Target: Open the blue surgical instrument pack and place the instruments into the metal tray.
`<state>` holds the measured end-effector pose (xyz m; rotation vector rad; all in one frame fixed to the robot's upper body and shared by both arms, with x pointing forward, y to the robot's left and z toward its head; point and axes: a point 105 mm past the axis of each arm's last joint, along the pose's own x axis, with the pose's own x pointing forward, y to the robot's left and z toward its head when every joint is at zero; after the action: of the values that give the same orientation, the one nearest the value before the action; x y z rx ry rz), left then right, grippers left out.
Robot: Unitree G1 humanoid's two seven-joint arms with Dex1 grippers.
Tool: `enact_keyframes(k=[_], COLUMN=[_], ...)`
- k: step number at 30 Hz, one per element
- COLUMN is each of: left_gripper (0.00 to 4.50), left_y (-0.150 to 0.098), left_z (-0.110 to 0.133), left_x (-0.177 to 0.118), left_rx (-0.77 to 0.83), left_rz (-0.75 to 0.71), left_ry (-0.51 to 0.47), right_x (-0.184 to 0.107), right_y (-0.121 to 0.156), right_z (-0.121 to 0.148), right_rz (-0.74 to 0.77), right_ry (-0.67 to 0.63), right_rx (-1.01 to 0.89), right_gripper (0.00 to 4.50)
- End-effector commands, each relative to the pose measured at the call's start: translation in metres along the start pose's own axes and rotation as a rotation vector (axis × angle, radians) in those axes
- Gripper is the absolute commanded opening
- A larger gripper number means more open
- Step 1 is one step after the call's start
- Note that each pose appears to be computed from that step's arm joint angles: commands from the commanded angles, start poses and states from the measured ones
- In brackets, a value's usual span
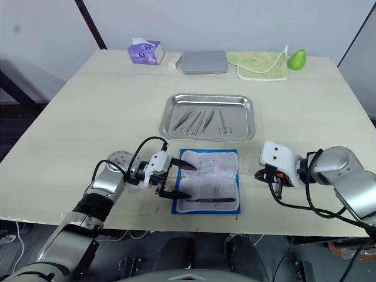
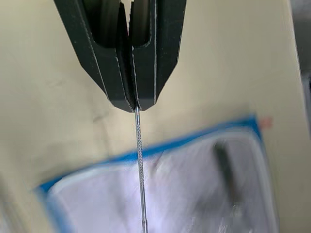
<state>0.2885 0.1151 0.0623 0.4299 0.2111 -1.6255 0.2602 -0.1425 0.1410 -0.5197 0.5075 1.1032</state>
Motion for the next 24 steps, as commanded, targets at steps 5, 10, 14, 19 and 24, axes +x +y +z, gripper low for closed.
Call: enact_keyframes(k=[5,10,14,19,24], left_gripper=[4.50,4.50,4.50,4.50,4.50], left_y=[-0.010,-0.010,-0.010,-0.010,-0.011], left_z=[-0.024,-0.024,-0.023,-0.023,-0.022], left_x=[0.004,0.005,0.006,0.006,0.008], left_rx=[-0.094,-0.095,-0.097,-0.098,-0.100], left_rz=[-0.021,-0.012,-0.004,0.003,0.009], left_ry=[0.062,0.060,0.053,0.051,0.047], right_x=[0.001,0.015,0.032,0.054,0.078], right_y=[-0.023,-0.057,-0.091,-0.117,-0.130], right_z=[0.066,0.107,0.104,0.095,0.081], right_rz=[-0.156,-0.277,-0.443,-0.543,-0.592], right_ry=[-0.281,-0.400,-0.391,-0.354,-0.301], right_rx=[0.126,0.350,0.484,0.569,0.600], right_gripper=[0.06,0.06,0.06,0.06,0.06])
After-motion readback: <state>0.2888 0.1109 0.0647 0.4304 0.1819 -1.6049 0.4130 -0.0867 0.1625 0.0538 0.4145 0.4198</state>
